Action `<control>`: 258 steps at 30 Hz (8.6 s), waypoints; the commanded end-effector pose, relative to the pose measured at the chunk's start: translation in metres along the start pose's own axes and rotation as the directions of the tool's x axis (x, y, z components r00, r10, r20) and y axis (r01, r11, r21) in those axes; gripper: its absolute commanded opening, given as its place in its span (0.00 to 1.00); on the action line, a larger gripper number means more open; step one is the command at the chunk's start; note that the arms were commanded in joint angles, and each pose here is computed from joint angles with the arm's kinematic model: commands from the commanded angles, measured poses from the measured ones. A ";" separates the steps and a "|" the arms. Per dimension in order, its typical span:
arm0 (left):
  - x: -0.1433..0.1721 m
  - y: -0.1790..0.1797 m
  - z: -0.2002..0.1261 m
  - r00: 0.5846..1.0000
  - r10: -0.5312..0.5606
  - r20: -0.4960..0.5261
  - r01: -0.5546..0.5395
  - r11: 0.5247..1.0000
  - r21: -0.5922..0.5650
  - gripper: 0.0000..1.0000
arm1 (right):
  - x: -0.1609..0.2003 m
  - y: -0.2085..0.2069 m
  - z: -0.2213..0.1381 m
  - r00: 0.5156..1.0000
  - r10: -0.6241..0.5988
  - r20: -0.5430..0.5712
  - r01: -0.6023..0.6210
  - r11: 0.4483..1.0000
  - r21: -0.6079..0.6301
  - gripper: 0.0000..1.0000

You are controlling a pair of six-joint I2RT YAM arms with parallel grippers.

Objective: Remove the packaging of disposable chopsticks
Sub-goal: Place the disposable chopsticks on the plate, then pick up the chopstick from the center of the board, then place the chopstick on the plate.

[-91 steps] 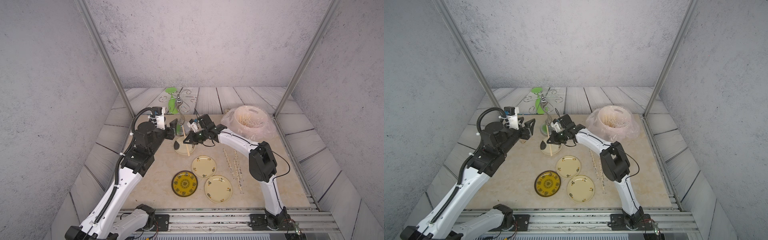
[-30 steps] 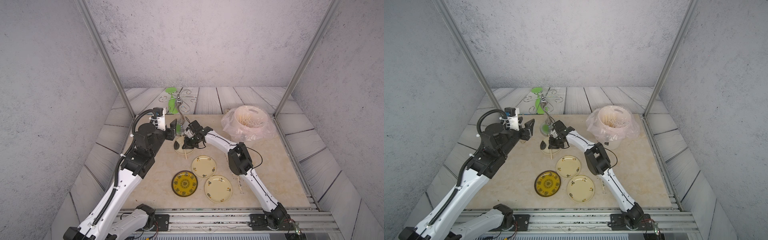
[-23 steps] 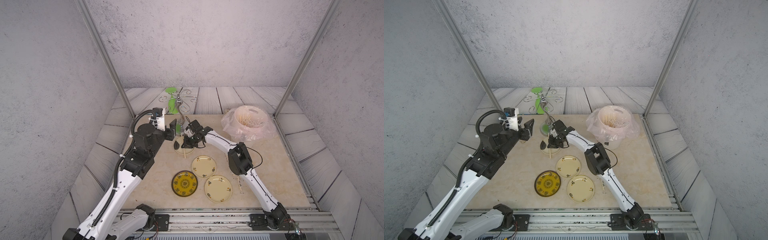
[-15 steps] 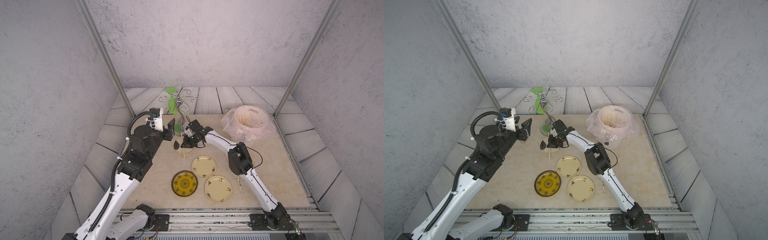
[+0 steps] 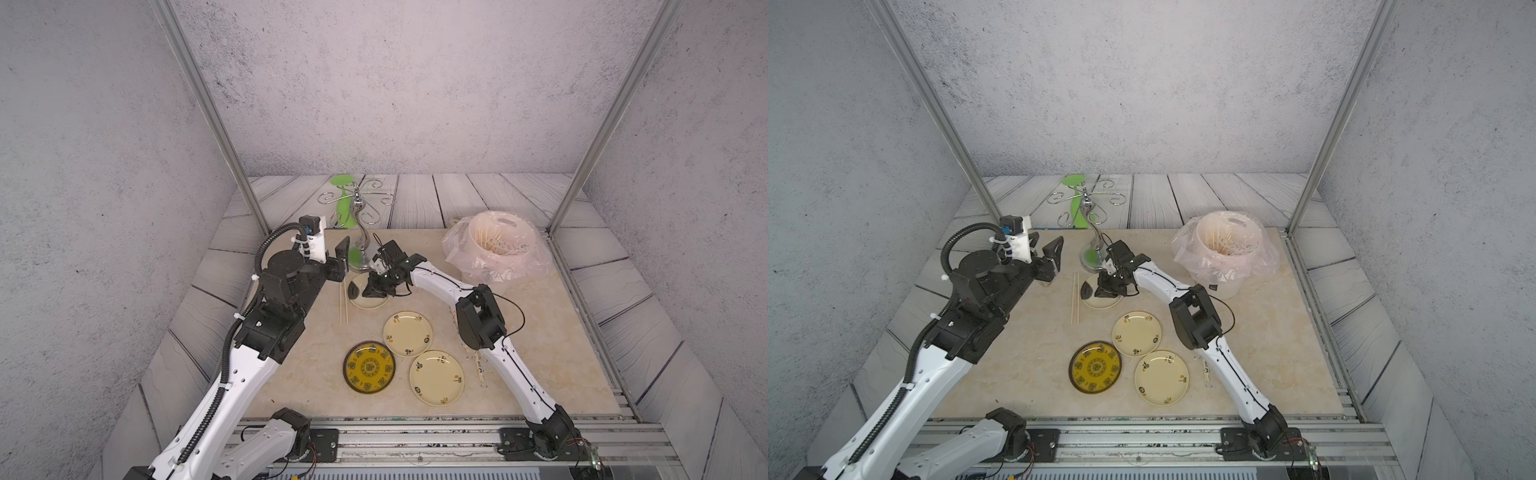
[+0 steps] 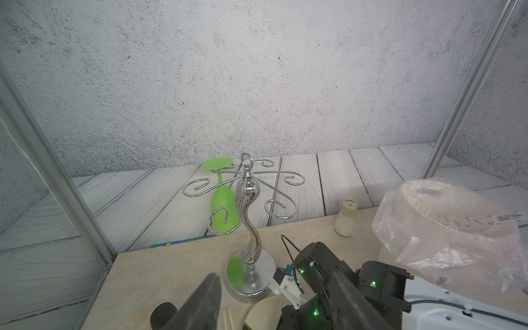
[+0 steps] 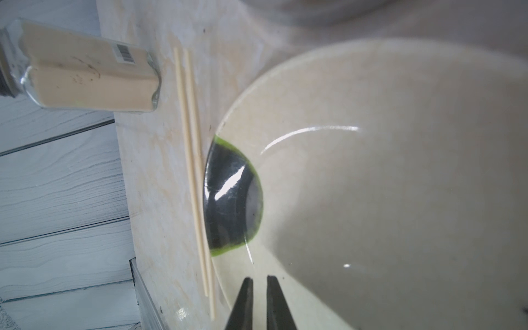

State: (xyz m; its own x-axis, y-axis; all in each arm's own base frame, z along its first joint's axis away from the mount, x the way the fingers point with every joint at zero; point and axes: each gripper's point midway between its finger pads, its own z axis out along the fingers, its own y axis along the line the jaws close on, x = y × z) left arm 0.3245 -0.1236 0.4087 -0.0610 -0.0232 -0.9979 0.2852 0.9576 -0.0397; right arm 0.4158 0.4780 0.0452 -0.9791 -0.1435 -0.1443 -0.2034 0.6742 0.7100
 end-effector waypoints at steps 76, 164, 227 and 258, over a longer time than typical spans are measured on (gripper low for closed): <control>0.400 0.119 0.059 0.101 -0.324 -0.941 -0.032 0.944 -0.328 0.12 | 0.112 0.045 -0.172 0.945 -0.296 0.143 0.297 0.955 0.011 0.18; 0.363 -0.010 0.126 0.242 -0.371 -0.897 0.310 0.905 -0.291 0.00 | 0.125 0.037 -0.182 0.937 -0.319 0.141 0.318 0.948 0.029 0.19; 0.324 0.123 0.036 0.387 -0.254 -0.887 -0.084 0.948 -0.308 0.26 | 0.118 0.039 -0.173 0.944 -0.300 0.135 0.302 0.953 0.005 0.20; 0.387 0.171 0.045 0.232 -0.269 -0.935 -0.051 0.956 -0.288 0.17 | 0.127 0.030 -0.164 0.951 -0.298 0.081 0.299 0.954 0.007 0.20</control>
State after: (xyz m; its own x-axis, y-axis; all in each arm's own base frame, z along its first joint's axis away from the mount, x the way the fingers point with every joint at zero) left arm 0.3973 0.0182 0.0155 -0.9797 -0.0003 -0.2003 -0.0077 0.9993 0.0362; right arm 0.2882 0.3624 0.1777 -0.8599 -0.2603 -0.4390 -0.5014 0.5914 0.6315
